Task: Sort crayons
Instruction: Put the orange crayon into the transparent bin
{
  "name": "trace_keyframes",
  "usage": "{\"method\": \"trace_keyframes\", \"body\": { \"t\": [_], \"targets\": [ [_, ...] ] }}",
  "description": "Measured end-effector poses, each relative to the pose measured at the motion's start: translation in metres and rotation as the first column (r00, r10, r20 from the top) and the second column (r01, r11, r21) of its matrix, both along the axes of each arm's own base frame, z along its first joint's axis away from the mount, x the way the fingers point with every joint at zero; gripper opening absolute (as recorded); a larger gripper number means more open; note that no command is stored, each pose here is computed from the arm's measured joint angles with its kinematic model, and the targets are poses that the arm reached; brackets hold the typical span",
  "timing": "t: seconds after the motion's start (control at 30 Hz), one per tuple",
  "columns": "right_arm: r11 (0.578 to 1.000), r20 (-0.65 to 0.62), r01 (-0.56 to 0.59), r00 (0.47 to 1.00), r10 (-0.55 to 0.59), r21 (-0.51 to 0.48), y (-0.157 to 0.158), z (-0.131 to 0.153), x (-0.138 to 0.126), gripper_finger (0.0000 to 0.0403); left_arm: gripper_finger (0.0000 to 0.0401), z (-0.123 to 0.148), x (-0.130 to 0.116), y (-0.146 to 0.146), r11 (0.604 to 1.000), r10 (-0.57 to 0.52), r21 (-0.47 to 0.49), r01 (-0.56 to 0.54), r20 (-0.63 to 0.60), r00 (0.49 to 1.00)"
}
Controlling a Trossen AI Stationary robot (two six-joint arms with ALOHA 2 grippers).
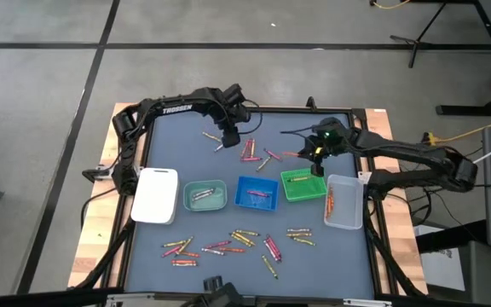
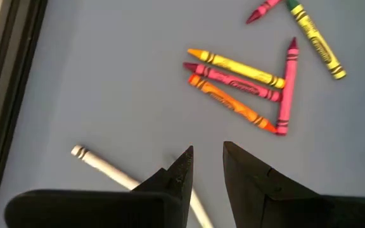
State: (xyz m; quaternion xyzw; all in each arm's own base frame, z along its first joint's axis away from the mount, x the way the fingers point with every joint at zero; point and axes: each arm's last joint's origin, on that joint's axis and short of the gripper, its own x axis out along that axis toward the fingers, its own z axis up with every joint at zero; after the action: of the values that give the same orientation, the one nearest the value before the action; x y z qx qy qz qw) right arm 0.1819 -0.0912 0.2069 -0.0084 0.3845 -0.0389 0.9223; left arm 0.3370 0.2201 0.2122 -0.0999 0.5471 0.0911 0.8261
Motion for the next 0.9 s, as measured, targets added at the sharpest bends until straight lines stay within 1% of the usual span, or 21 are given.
{"method": "trace_keyframes", "body": {
  "t": [0.2,0.33,0.47,0.57,0.63,0.73,0.9],
  "targets": [
    [0.994,0.009,0.044,0.999,-0.046,0.101,0.017,0.013,-0.016,0.0033,0.007,0.0,-0.008,0.011,1.0,0.024,0.016,-0.024,-0.007,1.0],
    [0.986,0.036,0.0,0.999,-0.006,0.168,0.036,0.02,-0.019,0.0033,0.007,0.0,-0.011,0.016,0.999,0.039,0.017,-0.039,-0.008,0.999],
    [0.972,0.021,-0.054,0.998,0.051,0.229,0.057,0.023,-0.021,0.0033,0.007,0.0,-0.01,0.015,0.999,0.036,0.019,-0.036,-0.009,0.999],
    [0.956,-0.032,-0.066,0.996,0.078,0.286,0.071,0.021,-0.024,0.0033,0.007,0.0,-0.008,0.012,0.999,0.027,0.019,-0.027,-0.009,1.0],
    [0.946,-0.04,-0.074,0.995,0.092,0.317,0.079,0.021,-0.023,0.0033,0.007,0.0,-0.006,0.01,1.0,0.02,0.019,-0.02,-0.009,1.0],
    [0.928,-0.089,-0.068,0.99,0.108,0.366,0.09,0.021,-0.026,0.0033,0.007,0.0,-0.004,0.006,1.0,0.007,0.019,-0.007,-0.009,1.0],
    [0.888,-0.206,0.031,0.976,0.072,0.46,0.103,0.017,-0.033,0.0033,0.007,0.0,0.001,-0.001,1.0,-0.011,0.018,0.012,-0.009,1.0]
  ]
}}
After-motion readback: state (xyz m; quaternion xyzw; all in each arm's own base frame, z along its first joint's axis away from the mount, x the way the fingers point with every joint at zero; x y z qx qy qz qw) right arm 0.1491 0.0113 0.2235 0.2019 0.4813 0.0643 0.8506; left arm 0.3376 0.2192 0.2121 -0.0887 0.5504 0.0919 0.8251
